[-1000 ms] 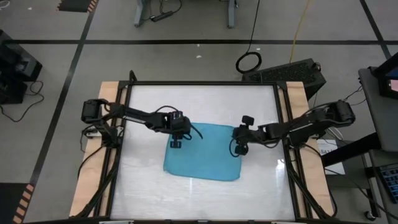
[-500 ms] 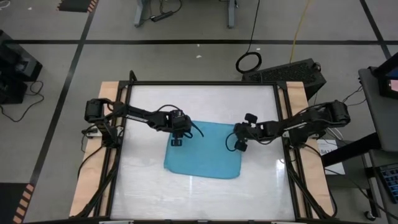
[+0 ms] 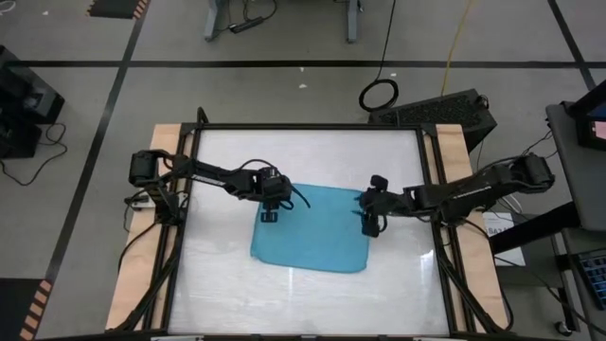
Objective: Roll towel
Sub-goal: Roll the blue towel
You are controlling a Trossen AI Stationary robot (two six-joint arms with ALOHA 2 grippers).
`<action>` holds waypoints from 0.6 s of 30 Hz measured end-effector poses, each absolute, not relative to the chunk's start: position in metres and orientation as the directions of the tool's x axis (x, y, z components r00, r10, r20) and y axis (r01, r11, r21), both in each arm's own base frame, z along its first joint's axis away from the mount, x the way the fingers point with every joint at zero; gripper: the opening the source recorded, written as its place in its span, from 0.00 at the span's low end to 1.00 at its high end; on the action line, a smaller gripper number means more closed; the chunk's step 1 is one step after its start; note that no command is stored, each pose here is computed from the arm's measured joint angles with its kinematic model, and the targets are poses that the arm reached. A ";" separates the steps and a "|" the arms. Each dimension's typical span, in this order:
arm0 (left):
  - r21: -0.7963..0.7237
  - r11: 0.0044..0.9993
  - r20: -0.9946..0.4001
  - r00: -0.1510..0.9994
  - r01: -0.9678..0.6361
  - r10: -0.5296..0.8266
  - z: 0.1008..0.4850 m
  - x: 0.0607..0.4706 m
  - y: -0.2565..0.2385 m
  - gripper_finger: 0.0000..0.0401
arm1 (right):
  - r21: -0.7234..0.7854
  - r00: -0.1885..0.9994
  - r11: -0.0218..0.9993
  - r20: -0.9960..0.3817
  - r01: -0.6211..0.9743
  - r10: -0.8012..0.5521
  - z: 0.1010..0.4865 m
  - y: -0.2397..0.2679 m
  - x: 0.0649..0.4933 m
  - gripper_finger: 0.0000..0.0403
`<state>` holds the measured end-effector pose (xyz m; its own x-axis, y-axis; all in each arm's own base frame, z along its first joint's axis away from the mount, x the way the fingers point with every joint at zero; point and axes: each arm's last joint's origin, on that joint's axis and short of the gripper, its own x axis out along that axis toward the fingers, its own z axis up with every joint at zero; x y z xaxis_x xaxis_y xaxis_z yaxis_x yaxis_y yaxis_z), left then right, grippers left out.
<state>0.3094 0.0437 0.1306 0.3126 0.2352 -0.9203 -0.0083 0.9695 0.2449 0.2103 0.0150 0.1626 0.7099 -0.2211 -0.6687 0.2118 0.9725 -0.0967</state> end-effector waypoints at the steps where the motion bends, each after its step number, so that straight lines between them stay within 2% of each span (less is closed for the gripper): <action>1: 0.246 0.969 -0.920 0.314 -0.009 0.236 0.131 0.310 0.044 0.32 | -0.077 0.726 0.981 -0.663 0.177 -0.183 0.163 0.019 0.212 0.48; 5: 0.249 0.968 -0.915 0.325 -0.013 0.239 0.135 0.312 0.044 0.32 | -0.017 0.772 1.000 -0.636 0.012 -0.020 0.166 0.039 0.214 0.53; 10: 0.249 0.968 -0.903 0.357 -0.015 0.238 0.146 0.314 0.043 0.32 | 0.025 0.804 0.989 -0.580 -0.143 0.131 0.172 0.065 0.212 0.52; 18: 0.252 0.968 -0.884 0.405 -0.011 0.235 0.166 0.312 0.037 0.32 | 0.094 0.780 0.965 -0.572 -0.245 0.254 0.173 0.097 0.200 0.50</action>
<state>0.3119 0.0373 0.1663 0.4050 0.2345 -0.8837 -0.0108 0.9677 0.2519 0.2002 0.0968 0.1733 0.7799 0.2540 -0.5721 -0.2453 0.9649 0.0939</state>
